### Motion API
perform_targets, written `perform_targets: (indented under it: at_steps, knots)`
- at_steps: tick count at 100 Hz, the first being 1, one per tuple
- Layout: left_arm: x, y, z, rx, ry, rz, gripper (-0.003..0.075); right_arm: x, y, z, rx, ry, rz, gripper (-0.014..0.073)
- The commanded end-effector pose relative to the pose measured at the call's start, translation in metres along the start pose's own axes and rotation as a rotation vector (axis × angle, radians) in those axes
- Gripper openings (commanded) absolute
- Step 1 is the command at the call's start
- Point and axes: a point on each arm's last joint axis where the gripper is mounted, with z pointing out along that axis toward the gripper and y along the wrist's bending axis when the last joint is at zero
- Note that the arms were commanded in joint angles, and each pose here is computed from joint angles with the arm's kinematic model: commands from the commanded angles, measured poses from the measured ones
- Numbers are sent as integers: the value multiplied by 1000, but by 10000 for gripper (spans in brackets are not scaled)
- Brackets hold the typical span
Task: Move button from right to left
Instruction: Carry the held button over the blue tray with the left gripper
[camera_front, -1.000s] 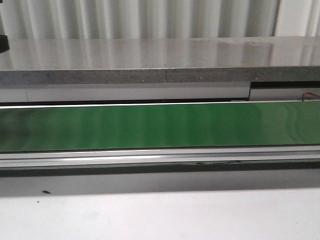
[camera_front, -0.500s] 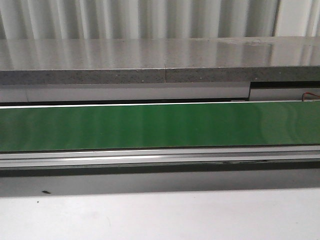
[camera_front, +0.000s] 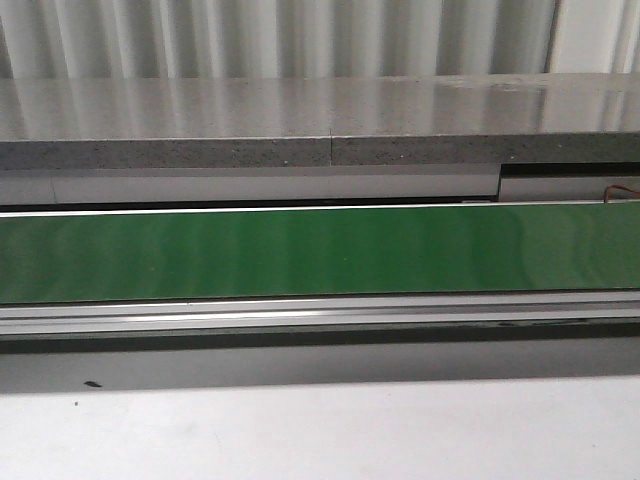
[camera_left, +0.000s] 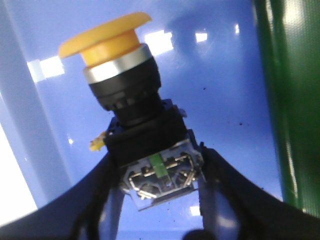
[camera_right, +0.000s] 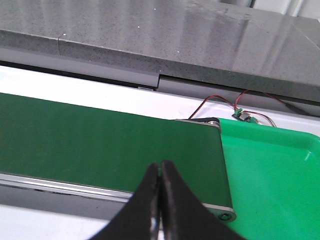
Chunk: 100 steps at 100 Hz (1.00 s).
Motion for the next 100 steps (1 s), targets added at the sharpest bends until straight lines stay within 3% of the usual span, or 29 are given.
perform_targets:
  at_steps: [1,44,53,75,100]
  knots:
    - [-3,9,-10,-47,-49,-5,125,-15,-1,-2,8,-98,-12,-68]
    - [-9,6,25,-21,31,67,131,-15,-1,-2,8,-98,-12,-68]
    - [-10,5,29,-16,38,69,188,-15,-1,-2,8,-98,-12,-68]
    - [-9,6,32,-22,52,79,452,-15,-1,-2,8,-98,-12,-68]
    - [-8,8,31,-47,66,89,470,-15,-1,-2,8,-98,-12,-68]
